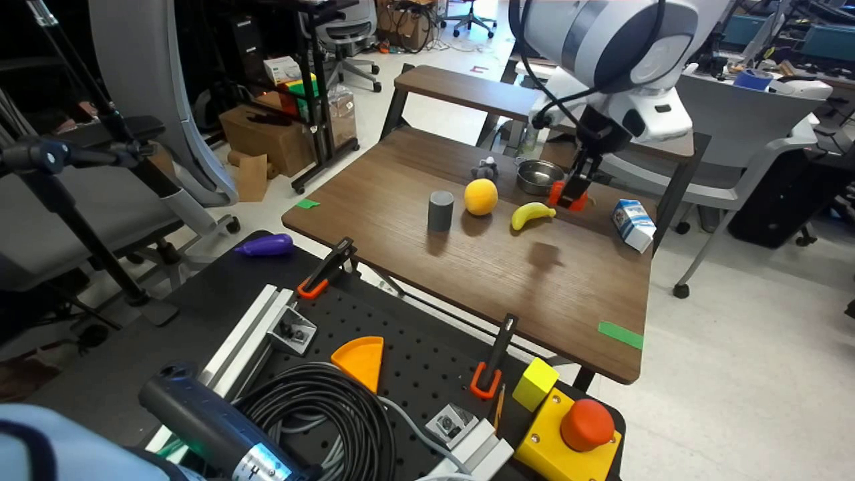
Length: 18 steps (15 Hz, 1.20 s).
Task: Pick up the orange toy and put it in the silver pot.
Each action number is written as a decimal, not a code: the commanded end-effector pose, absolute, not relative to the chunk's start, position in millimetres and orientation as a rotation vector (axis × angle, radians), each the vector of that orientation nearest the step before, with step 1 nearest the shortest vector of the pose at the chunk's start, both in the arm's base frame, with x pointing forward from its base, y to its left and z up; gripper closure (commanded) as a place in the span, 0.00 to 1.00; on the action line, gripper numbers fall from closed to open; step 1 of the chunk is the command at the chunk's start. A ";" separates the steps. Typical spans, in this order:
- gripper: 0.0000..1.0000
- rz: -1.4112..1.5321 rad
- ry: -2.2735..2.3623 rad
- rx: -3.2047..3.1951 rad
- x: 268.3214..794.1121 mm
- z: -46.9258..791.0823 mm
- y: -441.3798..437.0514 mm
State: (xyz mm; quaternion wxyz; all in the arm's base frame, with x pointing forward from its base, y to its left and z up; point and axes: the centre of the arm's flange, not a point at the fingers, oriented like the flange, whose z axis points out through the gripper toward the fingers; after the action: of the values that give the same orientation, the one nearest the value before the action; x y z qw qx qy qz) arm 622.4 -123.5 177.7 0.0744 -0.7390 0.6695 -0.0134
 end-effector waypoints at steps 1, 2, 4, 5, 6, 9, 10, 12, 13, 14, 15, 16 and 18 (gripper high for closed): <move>0.77 -0.115 1.835 -2.290 616.4 225.3 -99.0; 0.77 -0.126 1.791 -2.303 621.8 232.5 -92.0; 0.77 -0.138 1.714 -2.324 630.2 242.3 -78.9; 0.77 -0.140 1.684 -2.335 632.8 244.1 -73.0; 0.77 -0.146 1.650 -2.349 635.7 244.6 -67.4; 0.77 -0.204 1.553 -2.405 647.2 238.2 -56.6; 0.77 -0.231 1.525 -2.421 652.3 234.8 -55.3; 0.77 -0.270 1.487 -2.438 661.6 229.1 -55.0; 0.77 -0.281 1.475 -2.442 666.8 226.3 -55.5; 0.77 -0.293 1.465 -2.445 671.7 223.0 -56.0; 0.77 -0.298 1.455 -2.449 676.5 220.0 -56.0; 0.77 -0.305 1.442 -2.452 680.8 217.0 -55.0; 0.77 -0.316 1.417 -2.459 687.4 211.8 -52.2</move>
State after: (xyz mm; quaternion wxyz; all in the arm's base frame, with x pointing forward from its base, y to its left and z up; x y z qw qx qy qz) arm 666.7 -54.8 220.7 0.1306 -0.8468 0.5068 -0.0945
